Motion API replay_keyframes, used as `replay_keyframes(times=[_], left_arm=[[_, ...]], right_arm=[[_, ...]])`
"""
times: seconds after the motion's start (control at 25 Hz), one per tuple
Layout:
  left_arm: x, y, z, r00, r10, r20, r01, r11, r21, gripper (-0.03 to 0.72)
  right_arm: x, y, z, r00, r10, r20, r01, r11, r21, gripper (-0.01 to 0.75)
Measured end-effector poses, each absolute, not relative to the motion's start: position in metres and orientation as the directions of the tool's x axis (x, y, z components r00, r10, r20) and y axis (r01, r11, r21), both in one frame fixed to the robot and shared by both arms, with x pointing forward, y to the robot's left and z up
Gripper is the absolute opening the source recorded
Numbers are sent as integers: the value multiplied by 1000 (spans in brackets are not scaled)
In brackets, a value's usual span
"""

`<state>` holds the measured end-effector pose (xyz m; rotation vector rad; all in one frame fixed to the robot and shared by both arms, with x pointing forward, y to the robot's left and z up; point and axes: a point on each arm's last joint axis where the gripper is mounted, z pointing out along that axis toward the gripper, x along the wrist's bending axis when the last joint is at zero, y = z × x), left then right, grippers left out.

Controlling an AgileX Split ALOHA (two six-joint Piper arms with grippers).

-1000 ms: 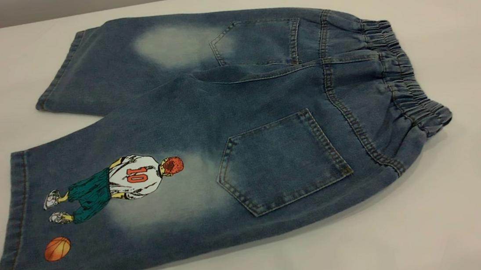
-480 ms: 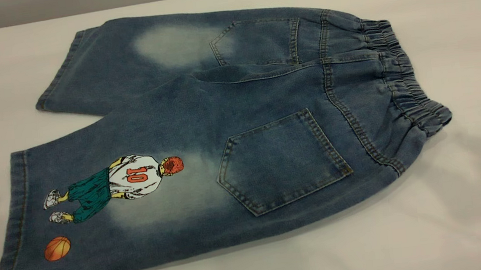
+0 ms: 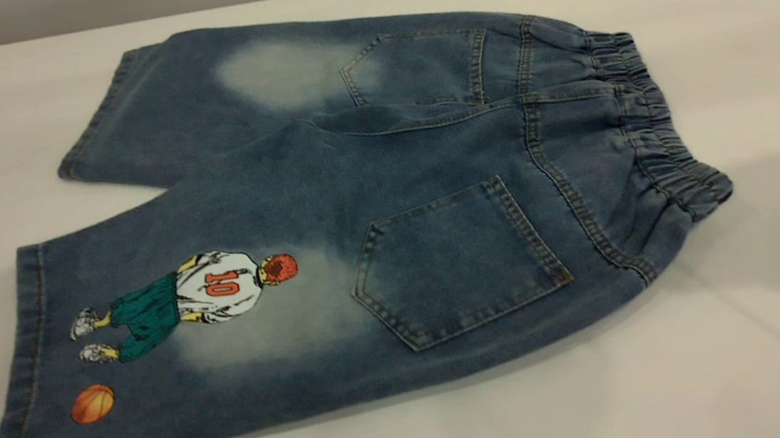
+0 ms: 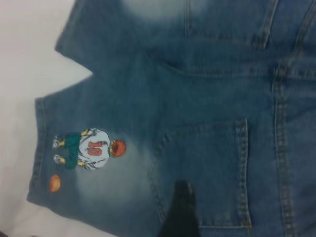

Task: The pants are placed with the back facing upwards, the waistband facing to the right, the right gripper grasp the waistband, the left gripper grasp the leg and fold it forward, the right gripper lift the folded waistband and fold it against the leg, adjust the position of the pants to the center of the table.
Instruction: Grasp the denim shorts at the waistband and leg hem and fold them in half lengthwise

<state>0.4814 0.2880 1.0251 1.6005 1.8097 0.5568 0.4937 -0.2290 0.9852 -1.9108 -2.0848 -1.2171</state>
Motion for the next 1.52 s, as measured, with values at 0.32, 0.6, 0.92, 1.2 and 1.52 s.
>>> replay_keyframes(times=[0.32, 0.6, 0.92, 1.2, 1.52], left_arm=[[485, 288, 1020, -45, 982, -184, 711, 161, 684, 444], [485, 288, 1020, -44, 982, -183, 713, 159, 683, 444], [485, 288, 1020, -43, 982, -182, 713, 158, 683, 444], [485, 288, 1020, -43, 982, -182, 715, 158, 681, 444], [485, 288, 1020, -43, 982, -182, 716, 158, 680, 444]], right_arm=[[517, -257, 939, -119, 719, 684, 909, -197, 366, 557], [524, -293, 902, 10, 696, 718, 915, -296, 273, 557], [522, -294, 859, 111, 693, 713, 945, -294, 139, 557], [520, -298, 842, 140, 726, 674, 951, -287, 112, 557], [518, -294, 817, 152, 691, 707, 955, -288, 76, 557]])
